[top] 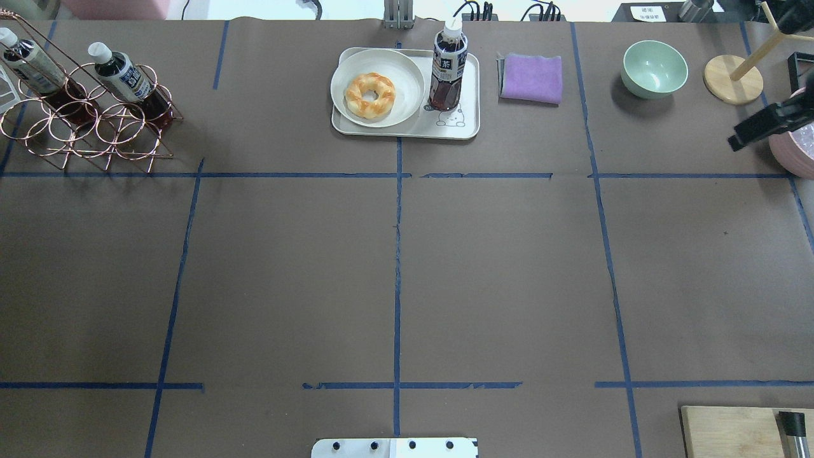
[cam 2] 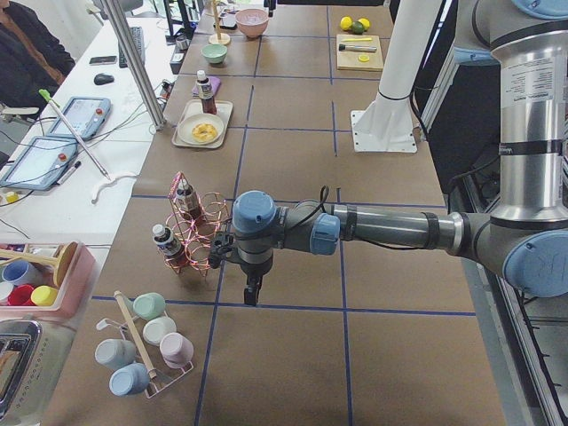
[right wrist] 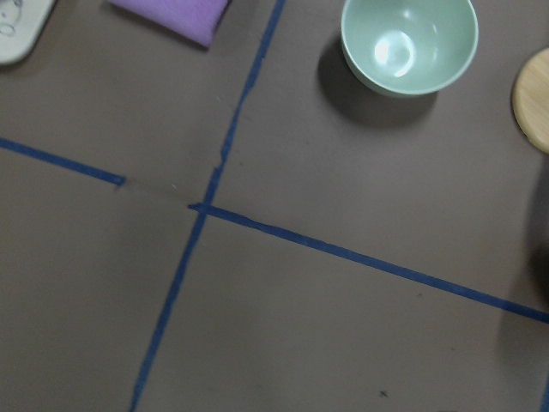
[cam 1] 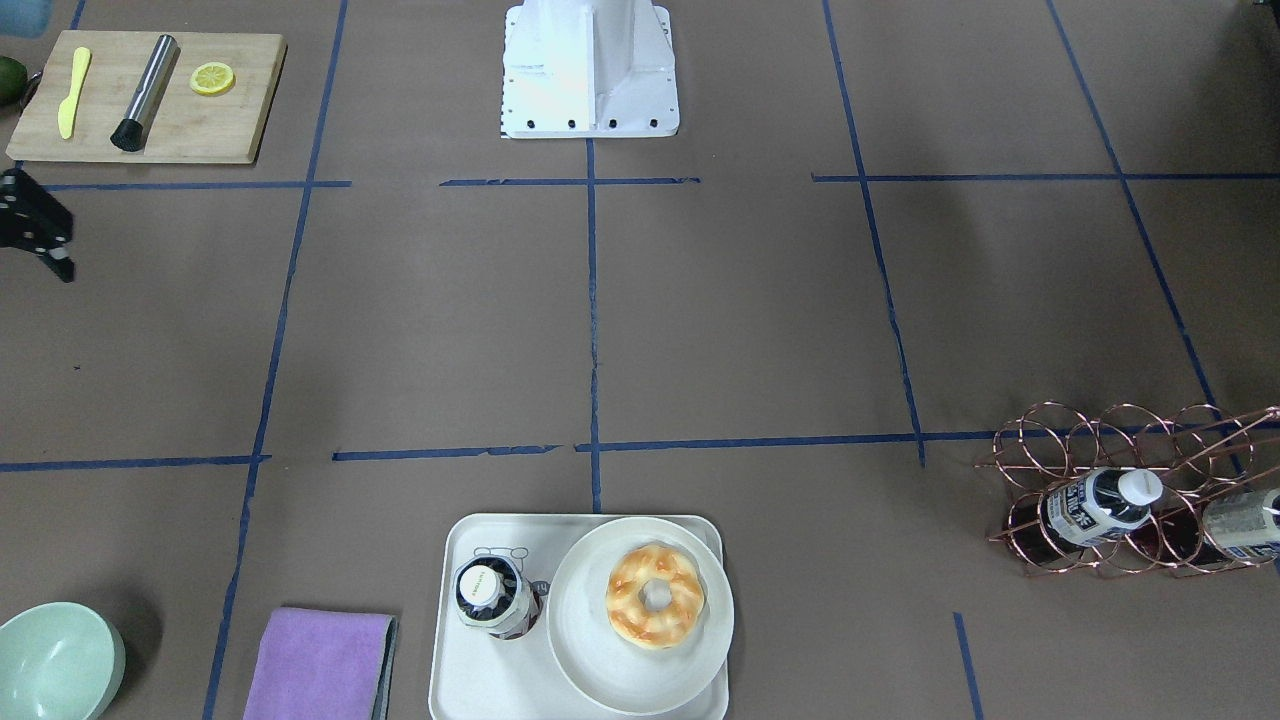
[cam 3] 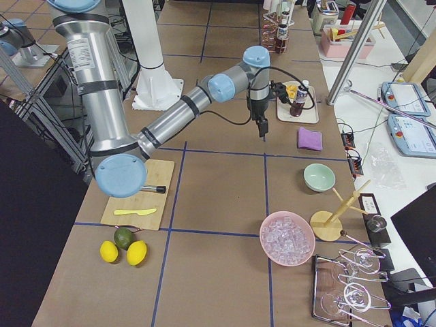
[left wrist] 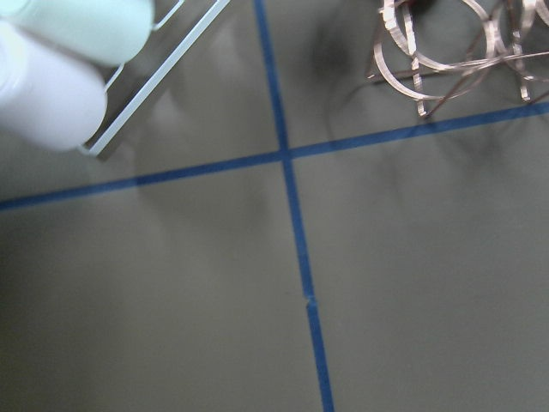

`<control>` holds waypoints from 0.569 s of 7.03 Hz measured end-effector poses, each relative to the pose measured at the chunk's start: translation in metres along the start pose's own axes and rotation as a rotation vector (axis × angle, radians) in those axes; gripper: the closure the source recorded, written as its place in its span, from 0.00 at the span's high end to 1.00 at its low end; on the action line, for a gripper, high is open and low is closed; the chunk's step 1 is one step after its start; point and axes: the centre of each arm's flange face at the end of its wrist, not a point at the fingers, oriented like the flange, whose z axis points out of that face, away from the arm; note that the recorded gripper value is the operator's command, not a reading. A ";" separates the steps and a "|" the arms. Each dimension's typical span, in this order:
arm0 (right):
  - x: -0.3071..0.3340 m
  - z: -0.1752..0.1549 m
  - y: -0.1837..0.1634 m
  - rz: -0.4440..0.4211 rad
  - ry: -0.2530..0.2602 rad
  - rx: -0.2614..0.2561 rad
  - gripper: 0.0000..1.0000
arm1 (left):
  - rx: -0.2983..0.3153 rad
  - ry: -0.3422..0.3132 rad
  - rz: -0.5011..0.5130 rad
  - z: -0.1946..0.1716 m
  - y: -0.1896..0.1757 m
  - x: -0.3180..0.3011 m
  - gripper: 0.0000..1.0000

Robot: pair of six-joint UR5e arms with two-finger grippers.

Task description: Place tea on tray

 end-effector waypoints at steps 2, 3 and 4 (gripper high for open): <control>0.119 0.014 0.057 0.034 -0.082 -0.056 1.00 | -0.029 0.084 -0.060 0.003 0.008 -0.008 1.00; 0.157 0.022 0.071 0.062 -0.124 -0.061 1.00 | -0.039 0.097 -0.072 0.006 0.013 -0.012 1.00; 0.175 0.026 0.076 0.076 -0.134 -0.063 1.00 | -0.048 0.098 -0.082 0.010 0.018 -0.016 1.00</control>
